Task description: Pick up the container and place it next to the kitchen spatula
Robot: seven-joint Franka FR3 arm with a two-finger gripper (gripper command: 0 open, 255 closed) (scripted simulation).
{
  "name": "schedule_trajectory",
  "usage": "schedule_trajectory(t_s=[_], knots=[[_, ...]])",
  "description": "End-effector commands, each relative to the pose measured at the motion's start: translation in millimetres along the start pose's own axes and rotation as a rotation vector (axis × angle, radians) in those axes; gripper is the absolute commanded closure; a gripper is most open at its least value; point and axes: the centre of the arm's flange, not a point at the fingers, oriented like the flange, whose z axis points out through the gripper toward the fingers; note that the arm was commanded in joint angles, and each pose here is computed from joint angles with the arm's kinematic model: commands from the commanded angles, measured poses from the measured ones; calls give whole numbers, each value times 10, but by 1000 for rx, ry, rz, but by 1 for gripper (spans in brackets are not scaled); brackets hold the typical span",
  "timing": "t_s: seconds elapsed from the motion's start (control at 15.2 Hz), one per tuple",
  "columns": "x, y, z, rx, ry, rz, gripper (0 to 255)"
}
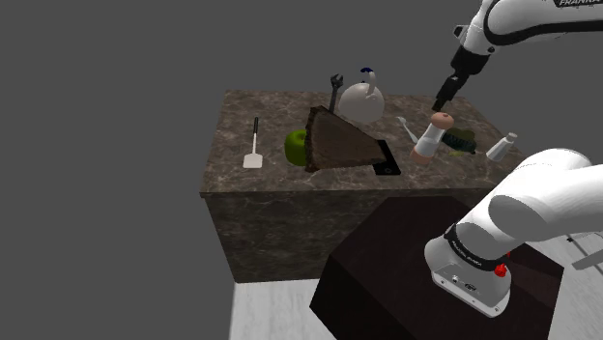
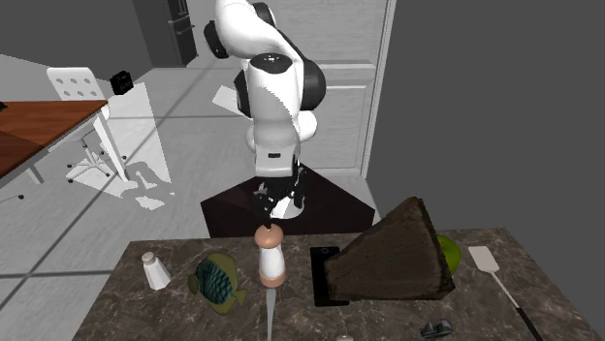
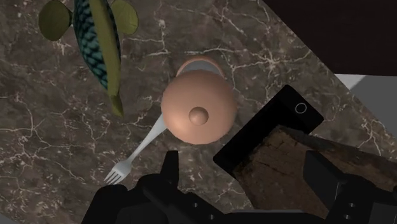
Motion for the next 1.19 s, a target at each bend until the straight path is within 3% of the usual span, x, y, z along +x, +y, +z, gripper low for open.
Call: schedule_trajectory(t_s=[0.0,0.59,1.06,1.12], knots=[[-51,207,169,-2,8,-12,0],[-59,286,634,-2,11,-16,0],[-59,286,634,-2,11,-16,0],[-59,286,634,-2,11,-16,255]])
